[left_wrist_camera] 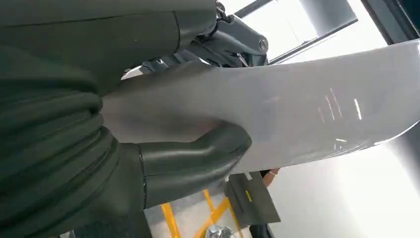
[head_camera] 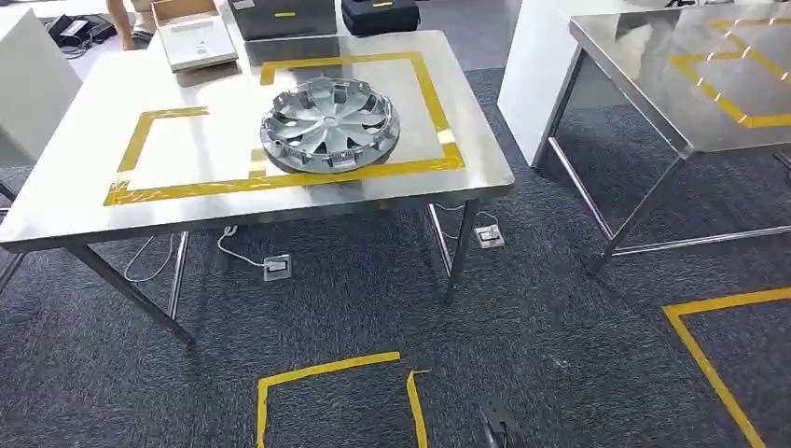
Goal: Take the parts from the cabinet and place them on the table.
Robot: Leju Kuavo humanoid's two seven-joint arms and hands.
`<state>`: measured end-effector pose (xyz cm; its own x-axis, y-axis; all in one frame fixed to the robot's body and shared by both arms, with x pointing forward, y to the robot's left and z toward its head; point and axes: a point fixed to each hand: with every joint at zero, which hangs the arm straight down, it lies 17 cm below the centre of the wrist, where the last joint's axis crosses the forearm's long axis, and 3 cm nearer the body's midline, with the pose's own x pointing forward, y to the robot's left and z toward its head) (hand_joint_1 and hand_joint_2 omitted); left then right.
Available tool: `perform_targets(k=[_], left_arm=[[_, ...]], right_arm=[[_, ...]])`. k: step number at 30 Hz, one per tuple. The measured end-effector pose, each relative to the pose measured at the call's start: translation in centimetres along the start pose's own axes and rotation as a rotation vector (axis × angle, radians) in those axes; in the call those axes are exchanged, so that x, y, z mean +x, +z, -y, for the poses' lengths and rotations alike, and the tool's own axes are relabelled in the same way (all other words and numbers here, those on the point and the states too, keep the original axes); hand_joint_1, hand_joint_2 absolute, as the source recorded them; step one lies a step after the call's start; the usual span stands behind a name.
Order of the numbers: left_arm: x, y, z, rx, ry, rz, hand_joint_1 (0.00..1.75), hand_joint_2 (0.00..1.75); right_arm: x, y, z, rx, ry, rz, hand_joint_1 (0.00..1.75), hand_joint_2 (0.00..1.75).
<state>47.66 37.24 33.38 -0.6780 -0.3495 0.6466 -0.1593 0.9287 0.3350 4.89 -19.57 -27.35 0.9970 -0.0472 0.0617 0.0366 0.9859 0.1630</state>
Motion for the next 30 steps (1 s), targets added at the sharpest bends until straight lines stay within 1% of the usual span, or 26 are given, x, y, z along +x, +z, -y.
perform_targets(k=[11, 18, 22, 30], left_arm=[[0.3, 0.4, 0.8, -0.001, 0.011, 0.002, 1.75, 1.75], [0.8, 0.2, 0.4, 0.01, 0.006, 0.017, 1.75, 1.75], [0.2, 0.9, 0.5, 0.012, 0.007, -0.004, 1.75, 1.75], [0.4, 0.9, 0.2, 0.021, 0.003, -0.001, 1.75, 1.75]], right_arm=[[-0.4, 0.0, 0.0, 0.001, -0.001, -0.005, 0.0, 0.0], [-0.2, 0.0, -0.1, 0.0, -0.001, -0.002, 0.0, 0.0], [-0.3, 0.0, -0.1, -0.001, -0.001, -0.004, 0.0, 0.0], [-0.4, 0.0, 0.0, -0.009, -0.001, -0.014, 0.0, 0.0]])
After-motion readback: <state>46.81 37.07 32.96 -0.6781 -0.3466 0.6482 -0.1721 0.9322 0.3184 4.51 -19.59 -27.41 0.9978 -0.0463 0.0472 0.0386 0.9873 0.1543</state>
